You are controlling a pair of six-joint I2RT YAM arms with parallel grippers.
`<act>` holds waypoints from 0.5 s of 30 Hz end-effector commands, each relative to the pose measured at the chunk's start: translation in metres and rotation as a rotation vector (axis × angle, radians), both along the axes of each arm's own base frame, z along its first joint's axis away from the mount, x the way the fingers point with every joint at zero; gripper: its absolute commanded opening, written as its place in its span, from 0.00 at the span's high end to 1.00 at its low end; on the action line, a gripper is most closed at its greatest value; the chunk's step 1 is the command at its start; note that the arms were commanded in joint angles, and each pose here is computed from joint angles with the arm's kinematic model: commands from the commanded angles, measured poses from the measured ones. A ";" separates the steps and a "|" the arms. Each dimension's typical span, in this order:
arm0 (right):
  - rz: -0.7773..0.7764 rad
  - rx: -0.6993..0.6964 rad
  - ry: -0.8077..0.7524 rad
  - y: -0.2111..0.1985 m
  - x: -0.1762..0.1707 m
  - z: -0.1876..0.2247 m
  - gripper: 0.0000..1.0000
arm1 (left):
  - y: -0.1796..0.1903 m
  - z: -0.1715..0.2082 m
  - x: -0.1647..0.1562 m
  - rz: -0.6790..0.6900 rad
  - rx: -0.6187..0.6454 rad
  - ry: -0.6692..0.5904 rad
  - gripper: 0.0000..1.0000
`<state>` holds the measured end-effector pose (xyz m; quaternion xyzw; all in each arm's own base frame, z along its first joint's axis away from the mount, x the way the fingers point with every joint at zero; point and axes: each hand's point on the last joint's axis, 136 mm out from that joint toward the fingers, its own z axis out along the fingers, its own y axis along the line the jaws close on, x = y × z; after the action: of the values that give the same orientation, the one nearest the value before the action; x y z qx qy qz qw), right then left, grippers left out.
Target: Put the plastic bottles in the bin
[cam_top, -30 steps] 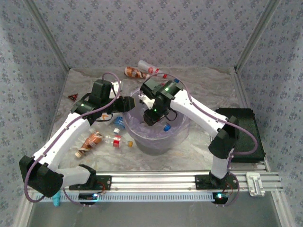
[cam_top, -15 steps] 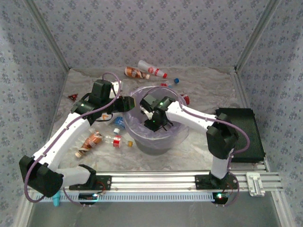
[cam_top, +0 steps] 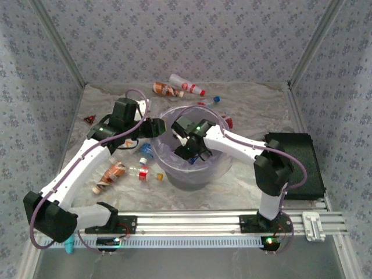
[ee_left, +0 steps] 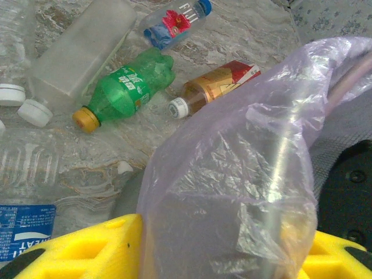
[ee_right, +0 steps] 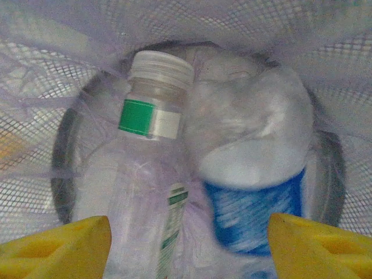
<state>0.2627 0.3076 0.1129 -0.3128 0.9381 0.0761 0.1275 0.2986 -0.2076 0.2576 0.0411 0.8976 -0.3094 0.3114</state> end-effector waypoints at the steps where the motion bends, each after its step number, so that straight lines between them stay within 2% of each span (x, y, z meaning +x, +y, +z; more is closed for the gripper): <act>1: 0.007 0.028 -0.062 -0.005 -0.004 0.046 0.27 | 0.006 -0.006 0.000 0.015 0.034 -0.005 0.51; 9: 0.077 0.126 -0.151 -0.011 -0.019 0.124 0.27 | 0.006 -0.008 0.002 0.018 0.043 -0.002 0.51; 15: 0.066 0.215 -0.235 -0.029 -0.022 0.188 0.27 | 0.006 -0.009 0.002 0.019 0.047 0.001 0.51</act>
<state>0.2487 0.2965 0.2766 -0.3307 0.8958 0.1435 0.2599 0.2985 -0.2075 0.2575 0.0412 0.8977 -0.3091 0.3114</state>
